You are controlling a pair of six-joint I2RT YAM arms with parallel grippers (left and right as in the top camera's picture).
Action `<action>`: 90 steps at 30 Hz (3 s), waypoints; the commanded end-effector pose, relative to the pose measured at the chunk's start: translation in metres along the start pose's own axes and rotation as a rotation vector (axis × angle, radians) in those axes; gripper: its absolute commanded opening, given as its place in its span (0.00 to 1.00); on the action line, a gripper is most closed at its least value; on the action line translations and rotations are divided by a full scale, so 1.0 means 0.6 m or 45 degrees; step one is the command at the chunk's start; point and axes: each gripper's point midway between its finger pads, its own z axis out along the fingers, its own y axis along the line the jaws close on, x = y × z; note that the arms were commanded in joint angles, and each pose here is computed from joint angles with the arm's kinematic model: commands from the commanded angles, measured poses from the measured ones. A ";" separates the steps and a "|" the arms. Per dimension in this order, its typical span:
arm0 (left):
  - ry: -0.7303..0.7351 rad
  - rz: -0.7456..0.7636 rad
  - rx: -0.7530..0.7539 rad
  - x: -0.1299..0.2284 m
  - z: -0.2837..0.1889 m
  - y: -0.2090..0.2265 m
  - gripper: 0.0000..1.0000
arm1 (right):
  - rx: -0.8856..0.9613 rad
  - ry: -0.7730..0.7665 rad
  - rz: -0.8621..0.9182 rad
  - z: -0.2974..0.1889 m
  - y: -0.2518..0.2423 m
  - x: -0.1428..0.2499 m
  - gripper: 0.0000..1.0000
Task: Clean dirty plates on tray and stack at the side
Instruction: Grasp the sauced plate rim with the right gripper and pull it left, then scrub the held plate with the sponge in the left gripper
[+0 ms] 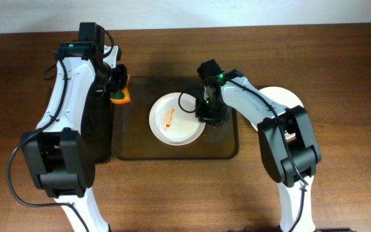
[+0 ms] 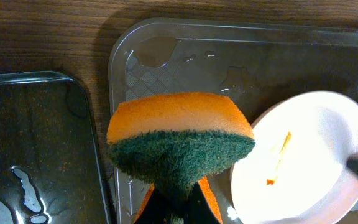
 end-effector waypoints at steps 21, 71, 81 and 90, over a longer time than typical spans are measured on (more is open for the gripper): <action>-0.002 0.184 0.019 0.050 0.118 -0.110 0.00 | -0.003 -0.027 0.093 0.066 0.042 0.018 0.04; 0.253 0.296 0.427 0.190 0.174 -0.202 0.00 | -0.018 -0.049 0.053 0.066 0.047 0.011 0.04; -0.136 0.080 -0.142 0.055 0.189 -0.054 0.00 | -0.017 -0.048 0.039 0.066 0.047 0.012 0.04; 0.183 0.061 -0.118 0.156 0.187 -0.051 0.00 | -0.016 -0.048 0.039 0.066 0.046 0.012 0.04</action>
